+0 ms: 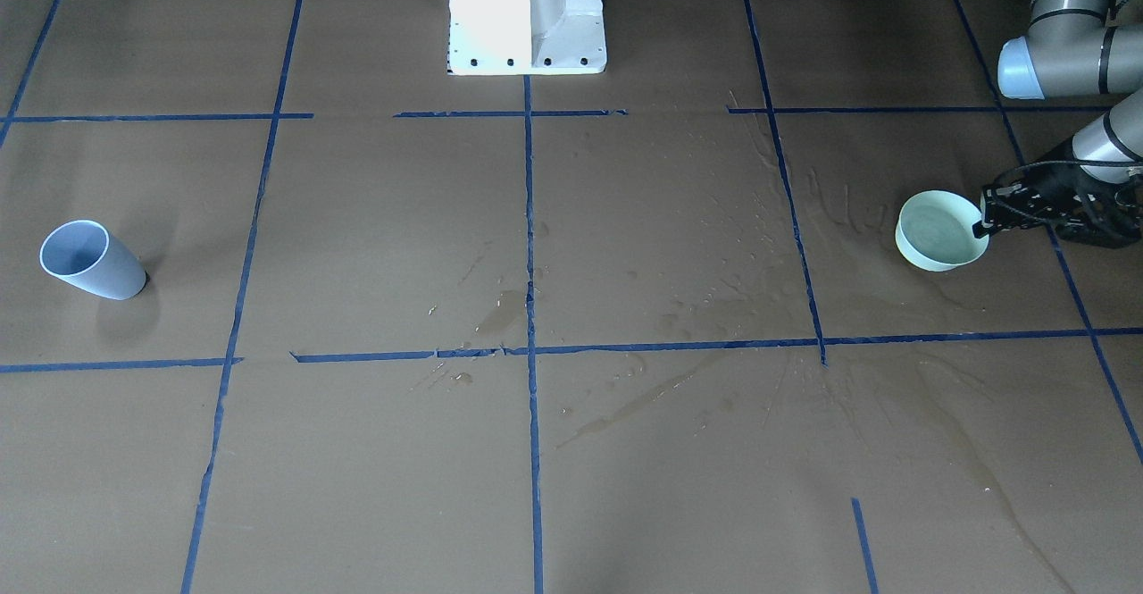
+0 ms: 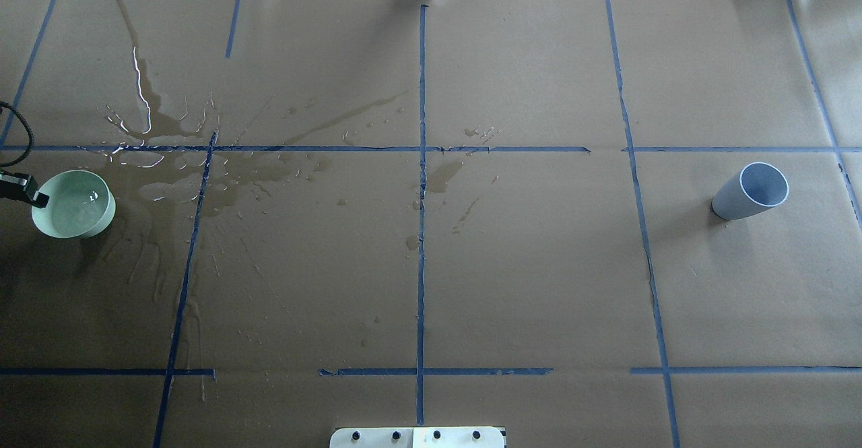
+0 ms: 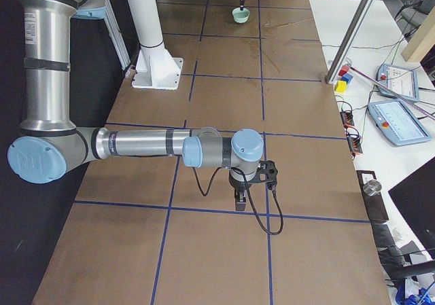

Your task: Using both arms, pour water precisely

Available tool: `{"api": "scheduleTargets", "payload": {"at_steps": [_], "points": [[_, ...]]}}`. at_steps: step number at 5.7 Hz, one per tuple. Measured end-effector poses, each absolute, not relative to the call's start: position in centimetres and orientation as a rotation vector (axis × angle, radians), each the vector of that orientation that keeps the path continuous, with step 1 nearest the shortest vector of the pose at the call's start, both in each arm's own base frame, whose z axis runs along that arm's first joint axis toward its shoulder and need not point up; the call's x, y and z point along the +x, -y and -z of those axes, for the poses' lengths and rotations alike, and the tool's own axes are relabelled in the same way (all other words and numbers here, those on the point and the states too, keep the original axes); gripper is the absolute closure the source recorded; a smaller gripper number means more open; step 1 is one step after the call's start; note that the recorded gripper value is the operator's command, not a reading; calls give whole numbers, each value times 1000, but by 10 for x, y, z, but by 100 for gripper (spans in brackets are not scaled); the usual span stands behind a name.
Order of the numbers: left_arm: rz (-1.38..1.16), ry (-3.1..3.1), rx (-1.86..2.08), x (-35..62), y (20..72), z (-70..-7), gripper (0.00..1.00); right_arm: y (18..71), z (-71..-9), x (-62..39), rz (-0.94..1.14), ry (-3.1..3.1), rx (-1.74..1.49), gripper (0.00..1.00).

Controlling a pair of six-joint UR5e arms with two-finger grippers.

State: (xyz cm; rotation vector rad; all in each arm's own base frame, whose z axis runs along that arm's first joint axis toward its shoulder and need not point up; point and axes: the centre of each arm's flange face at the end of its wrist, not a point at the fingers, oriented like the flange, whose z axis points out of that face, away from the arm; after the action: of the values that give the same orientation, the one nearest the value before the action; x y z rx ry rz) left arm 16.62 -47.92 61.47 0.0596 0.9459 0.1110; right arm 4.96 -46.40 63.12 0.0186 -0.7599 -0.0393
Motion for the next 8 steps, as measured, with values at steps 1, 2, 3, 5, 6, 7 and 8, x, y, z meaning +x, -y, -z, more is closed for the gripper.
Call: {"api": "scheduleTargets", "payload": {"at_steps": [1, 2, 3, 5, 6, 7, 8], "points": [[-117, -964, 40, 168, 477, -617, 74, 464, -631, 50, 40, 760, 19, 0], [-121, -977, 23, 169, 476, -619, 70, 464, -631, 50, 40, 760, 19, 0], [-121, -981, 16, 170, 476, -620, 52, 464, -631, 50, 41, 760, 20, 0], [-126, -994, 22, 170, 477, -611, 5, 464, -631, 50, 41, 760, 21, 0], [-109, -1002, 58, 153, 484, -601, 2, 464, -631, 50, 40, 761, 20, 0], [-109, -995, 124, 127, 491, -594, 1, 464, -631, 50, 40, 761, 19, 0], [-146, -970, 177, 99, 496, -598, 1, 464, -630, 50, 40, 761, 19, 0]]}}
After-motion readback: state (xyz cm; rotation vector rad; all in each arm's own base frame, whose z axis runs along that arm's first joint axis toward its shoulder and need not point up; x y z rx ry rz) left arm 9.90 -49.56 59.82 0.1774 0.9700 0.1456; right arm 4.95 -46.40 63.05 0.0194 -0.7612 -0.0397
